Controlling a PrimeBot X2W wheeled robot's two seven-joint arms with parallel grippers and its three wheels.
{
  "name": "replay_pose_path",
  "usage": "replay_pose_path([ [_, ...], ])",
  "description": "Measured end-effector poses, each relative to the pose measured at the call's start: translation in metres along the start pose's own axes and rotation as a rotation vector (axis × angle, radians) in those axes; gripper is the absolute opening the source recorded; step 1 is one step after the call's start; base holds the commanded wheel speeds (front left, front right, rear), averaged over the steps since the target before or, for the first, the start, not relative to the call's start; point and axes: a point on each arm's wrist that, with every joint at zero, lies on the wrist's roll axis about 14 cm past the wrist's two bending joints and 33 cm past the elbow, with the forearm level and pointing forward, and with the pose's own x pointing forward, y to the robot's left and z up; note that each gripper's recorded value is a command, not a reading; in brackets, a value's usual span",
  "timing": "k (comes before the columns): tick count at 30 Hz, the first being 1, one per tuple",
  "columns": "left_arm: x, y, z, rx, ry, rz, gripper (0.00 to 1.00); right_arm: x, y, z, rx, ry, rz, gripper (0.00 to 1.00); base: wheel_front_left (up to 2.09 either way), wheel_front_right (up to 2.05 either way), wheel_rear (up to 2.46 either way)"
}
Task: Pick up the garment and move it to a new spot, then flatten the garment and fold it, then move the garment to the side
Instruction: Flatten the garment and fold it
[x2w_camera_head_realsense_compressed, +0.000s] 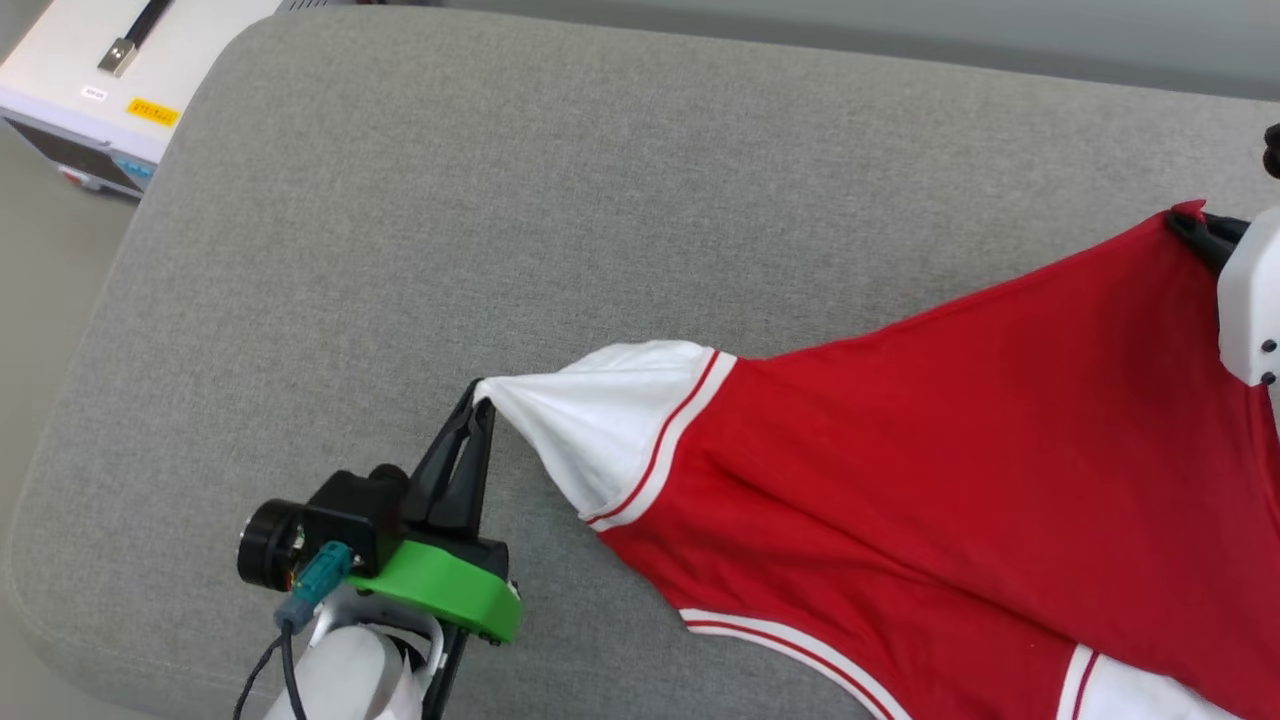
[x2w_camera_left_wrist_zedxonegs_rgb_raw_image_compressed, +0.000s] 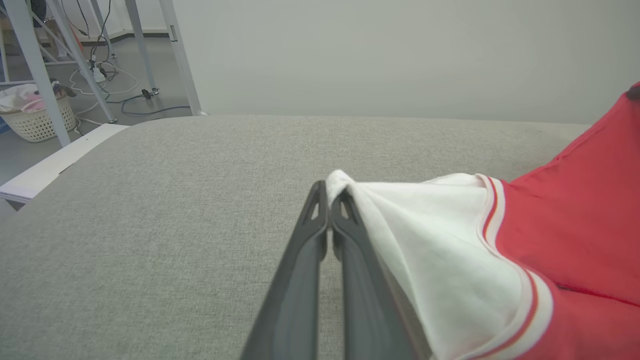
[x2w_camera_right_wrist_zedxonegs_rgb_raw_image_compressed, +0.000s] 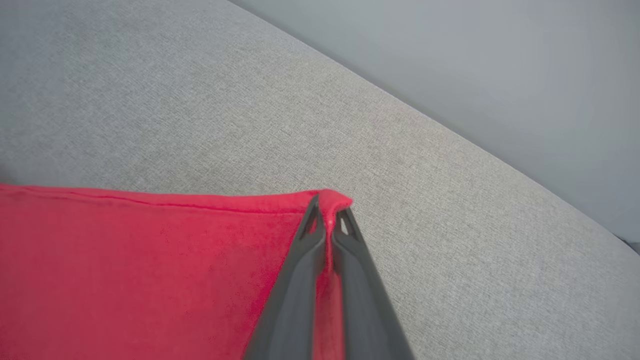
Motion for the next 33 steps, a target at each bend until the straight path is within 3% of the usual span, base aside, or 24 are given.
replay_pose_path([
  [8, 0.026, -0.002, 0.085, 0.068, -0.226, -0.058, 0.00, -0.063, -0.017, 0.060, -0.001, -0.300, -0.078, 0.00, 0.00, 0.00, 0.00],
  [19, 0.067, -0.054, 0.226, 0.192, -0.538, -0.258, 0.00, -0.147, -0.038, 0.120, -0.025, -0.583, -0.202, 0.00, 0.00, 0.00, 0.00],
  [27, 0.094, -0.087, 0.293, 0.258, -0.658, -0.359, 0.00, -0.169, -0.048, 0.152, -0.046, -0.676, -0.252, 0.00, 0.00, 0.00, 0.00],
  [33, 0.131, -0.100, 0.330, 0.292, -0.697, -0.388, 0.00, -0.173, -0.067, 0.197, -0.060, -0.767, -0.291, 0.00, 0.00, 0.00, 0.00],
])
